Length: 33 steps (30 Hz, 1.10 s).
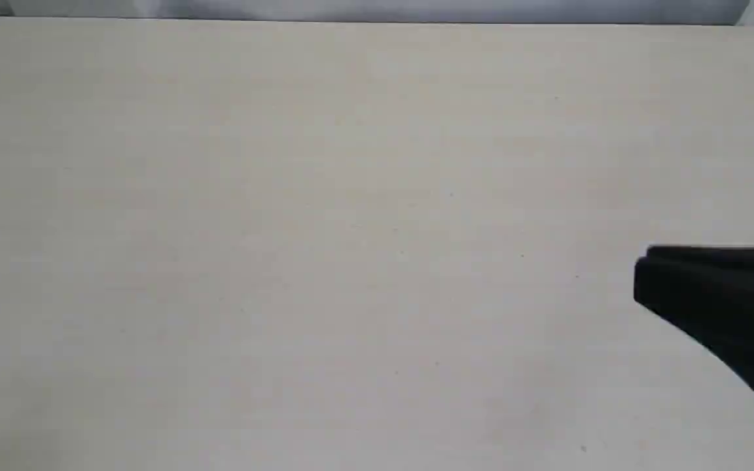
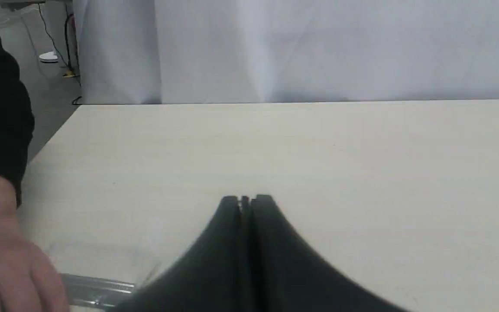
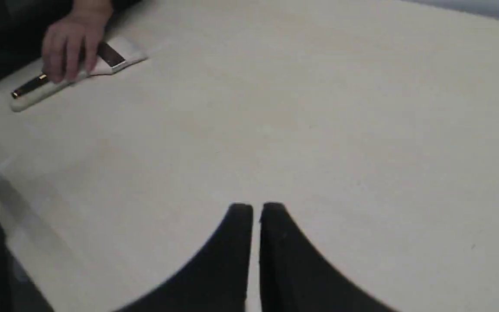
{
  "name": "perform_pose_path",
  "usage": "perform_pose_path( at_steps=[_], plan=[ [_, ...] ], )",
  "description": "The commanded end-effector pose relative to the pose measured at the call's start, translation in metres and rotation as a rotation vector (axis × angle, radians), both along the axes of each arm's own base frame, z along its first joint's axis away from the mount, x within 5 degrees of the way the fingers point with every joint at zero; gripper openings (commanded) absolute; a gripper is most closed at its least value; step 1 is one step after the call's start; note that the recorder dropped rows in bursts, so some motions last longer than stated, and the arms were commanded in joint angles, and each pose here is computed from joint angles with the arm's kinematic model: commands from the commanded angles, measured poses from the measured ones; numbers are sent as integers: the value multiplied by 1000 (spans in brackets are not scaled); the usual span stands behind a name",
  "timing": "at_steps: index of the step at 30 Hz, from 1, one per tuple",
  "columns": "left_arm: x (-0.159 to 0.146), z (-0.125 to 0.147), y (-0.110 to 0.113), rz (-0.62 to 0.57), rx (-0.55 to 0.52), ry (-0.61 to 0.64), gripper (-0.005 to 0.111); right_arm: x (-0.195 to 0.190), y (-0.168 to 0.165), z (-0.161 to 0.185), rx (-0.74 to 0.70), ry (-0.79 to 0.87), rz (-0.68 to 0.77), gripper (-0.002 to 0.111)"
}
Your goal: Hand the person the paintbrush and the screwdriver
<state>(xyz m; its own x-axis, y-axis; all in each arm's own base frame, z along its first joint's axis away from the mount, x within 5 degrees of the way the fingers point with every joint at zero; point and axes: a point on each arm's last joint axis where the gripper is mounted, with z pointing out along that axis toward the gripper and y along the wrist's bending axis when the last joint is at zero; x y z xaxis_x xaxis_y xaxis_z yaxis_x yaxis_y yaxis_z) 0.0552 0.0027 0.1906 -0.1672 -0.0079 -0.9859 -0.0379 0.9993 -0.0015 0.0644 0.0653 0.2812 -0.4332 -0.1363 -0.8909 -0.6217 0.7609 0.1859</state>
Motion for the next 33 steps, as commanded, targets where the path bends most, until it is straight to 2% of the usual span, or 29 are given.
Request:
perform_pose_path(
  at_steps=[1, 5, 8, 15, 21, 26, 33],
  plan=[
    [0, 0, -1, -8, -3, -6, 0, -11, -9, -16, 114, 72, -3, 4],
    [0, 0, -1, -8, -3, -6, 0, -18, -18, -22, 152, 56, 3, 4],
    [0, 0, -1, -8, -3, -6, 0, -16, -27, -17, 85, -105, 1, 4],
    [0, 0, -1, -9, -6, -4, 0, -14, -45, -10, -7, -319, -80, 4],
    [0, 0, -1, -9, -6, -4, 0, -23, -71, -11, 60, -370, -385, 4],
    [0, 0, -1, -9, -6, -4, 0, -24, -79, -21, 11, -366, -615, 4],
    [0, 0, -1, -9, -6, -4, 0, -24, -83, -33, 18, -354, -879, 4]
  ],
)
